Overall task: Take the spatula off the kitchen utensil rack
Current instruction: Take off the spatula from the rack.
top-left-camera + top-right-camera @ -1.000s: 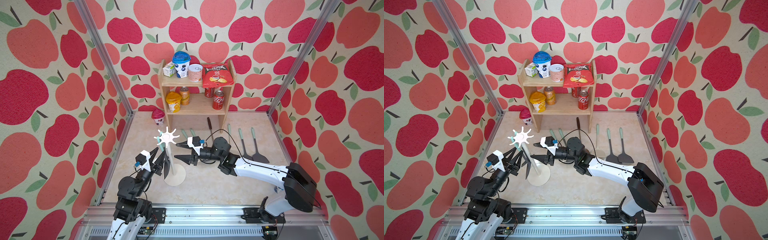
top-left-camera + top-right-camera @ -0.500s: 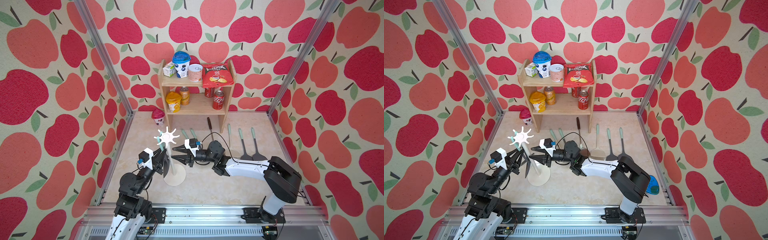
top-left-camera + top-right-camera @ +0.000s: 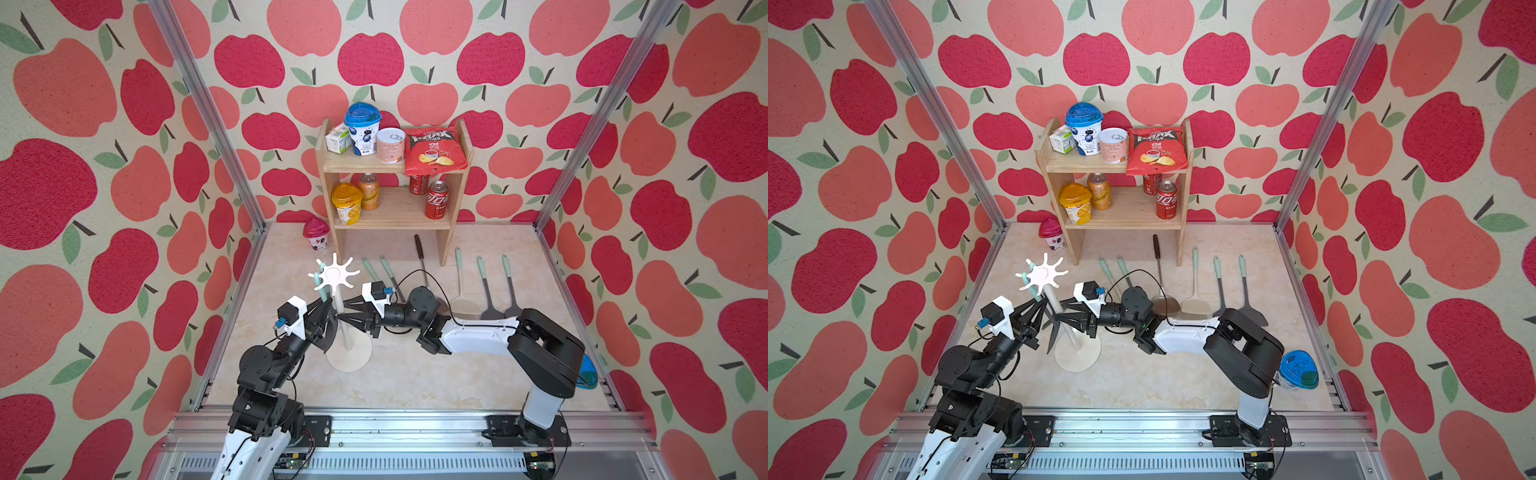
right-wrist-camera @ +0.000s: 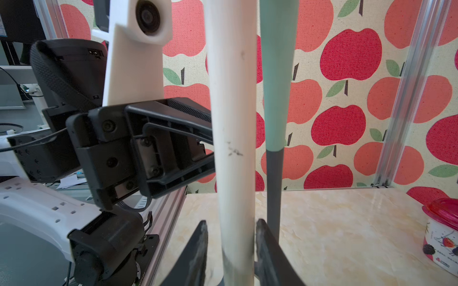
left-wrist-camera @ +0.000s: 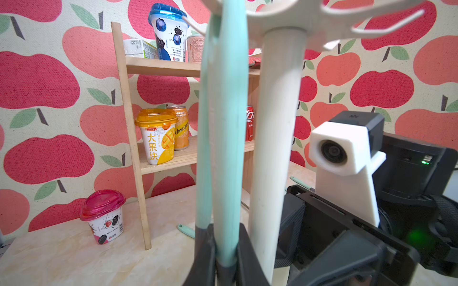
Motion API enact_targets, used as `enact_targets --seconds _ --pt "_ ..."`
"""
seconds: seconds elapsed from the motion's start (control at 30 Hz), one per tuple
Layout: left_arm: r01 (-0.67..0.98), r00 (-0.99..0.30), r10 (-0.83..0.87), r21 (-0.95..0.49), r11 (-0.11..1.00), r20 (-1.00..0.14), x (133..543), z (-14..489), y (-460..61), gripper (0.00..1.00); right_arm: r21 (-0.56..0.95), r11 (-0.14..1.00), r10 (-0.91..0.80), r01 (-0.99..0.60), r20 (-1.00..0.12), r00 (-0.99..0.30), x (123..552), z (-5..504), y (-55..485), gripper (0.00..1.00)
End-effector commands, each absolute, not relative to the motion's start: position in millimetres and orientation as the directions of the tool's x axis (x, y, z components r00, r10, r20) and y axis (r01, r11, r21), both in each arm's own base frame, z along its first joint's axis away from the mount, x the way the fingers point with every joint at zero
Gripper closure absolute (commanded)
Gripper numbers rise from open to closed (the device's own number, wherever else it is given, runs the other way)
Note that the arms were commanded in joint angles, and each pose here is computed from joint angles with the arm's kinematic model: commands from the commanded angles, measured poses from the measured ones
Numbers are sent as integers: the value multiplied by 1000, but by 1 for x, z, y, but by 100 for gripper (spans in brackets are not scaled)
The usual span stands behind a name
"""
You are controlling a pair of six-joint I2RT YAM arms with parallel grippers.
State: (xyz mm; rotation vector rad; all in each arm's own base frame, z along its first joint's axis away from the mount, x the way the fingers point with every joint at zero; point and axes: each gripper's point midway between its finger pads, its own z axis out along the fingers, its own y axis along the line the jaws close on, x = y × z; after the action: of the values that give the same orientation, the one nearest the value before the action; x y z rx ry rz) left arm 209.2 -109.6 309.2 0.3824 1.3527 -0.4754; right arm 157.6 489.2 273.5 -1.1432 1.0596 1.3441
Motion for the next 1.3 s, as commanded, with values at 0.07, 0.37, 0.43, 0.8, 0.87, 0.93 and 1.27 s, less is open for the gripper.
enact_targets --seconds 0.07,0.37,0.43,0.8,0.87,0.93,1.27 --pt "552 212 -111 25 834 -971 201 332 -111 100 -14 -90 202 -996 -979 -5 155 290 497 74" --pt "462 273 -133 8 887 -953 196 343 -91 100 -27 -59 152 -998 -988 18 158 274 502 95" --pt "423 308 -141 3 906 -941 192 347 -82 100 -31 -52 143 -998 -989 24 158 275 502 96" --pt "337 391 -129 11 941 -911 185 363 -65 100 -36 -19 126 -999 -992 34 163 274 501 96" --pt "318 392 -119 13 948 -912 185 362 -61 100 -35 -14 126 -999 -992 33 164 274 501 96" --pt "289 388 -109 8 957 -915 187 360 -57 100 -35 -14 128 -999 -991 33 163 274 499 97" --pt "202 307 -138 -78 976 -942 207 330 -42 100 -29 -2 121 -1000 -992 28 165 273 497 97"
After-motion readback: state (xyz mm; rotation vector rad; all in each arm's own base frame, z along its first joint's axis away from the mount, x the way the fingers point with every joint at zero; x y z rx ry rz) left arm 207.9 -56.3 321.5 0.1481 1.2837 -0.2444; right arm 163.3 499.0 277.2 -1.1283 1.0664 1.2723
